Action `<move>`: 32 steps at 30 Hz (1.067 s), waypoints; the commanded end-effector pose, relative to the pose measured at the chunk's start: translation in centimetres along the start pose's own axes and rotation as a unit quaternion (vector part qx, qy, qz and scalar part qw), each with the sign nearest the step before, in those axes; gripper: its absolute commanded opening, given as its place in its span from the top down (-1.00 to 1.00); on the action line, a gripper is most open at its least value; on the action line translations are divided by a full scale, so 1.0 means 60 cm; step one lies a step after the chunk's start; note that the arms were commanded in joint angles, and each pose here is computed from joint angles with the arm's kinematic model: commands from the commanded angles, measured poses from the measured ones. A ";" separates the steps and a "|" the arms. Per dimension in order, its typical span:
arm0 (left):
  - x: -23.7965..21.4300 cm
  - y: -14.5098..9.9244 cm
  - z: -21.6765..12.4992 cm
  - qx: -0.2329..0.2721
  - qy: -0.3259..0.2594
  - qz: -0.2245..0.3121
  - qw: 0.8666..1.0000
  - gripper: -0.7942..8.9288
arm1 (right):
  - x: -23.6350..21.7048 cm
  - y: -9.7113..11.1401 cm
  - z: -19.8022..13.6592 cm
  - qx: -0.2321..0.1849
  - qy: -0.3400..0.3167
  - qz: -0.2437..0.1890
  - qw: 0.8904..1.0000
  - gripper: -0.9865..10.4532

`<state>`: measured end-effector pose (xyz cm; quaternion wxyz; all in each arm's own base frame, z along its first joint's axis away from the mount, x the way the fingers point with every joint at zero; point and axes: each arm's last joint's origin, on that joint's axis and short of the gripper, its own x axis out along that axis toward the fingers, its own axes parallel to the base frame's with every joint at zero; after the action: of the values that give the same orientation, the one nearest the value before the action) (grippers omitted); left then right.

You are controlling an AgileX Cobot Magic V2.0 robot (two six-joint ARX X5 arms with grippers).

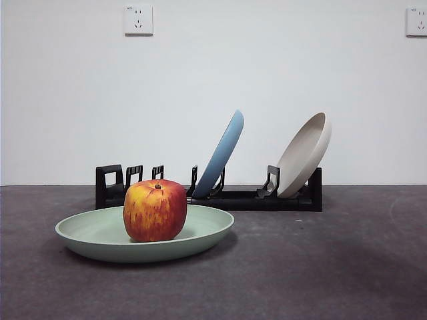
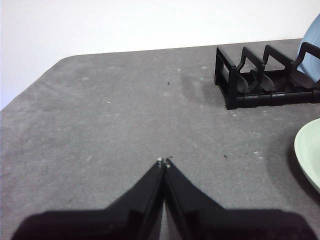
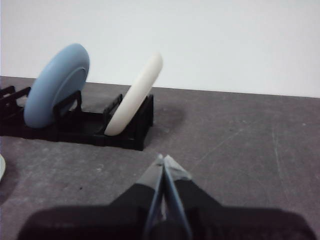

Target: Take the green plate from the plate rack,put the plate on the table,take the apple from the table,put the apple in the plate

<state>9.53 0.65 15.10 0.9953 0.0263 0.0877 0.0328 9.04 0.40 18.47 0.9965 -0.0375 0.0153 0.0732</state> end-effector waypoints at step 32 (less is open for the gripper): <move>0.002 0.000 -0.007 -0.006 0.004 -0.002 1.000 0.84 | 0.012 0.013 -0.058 0.040 0.064 0.026 0.997 0.85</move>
<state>9.53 0.65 15.10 0.9953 0.0262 0.0877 0.0326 9.52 1.01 15.32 0.9925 -0.0068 0.0739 0.0971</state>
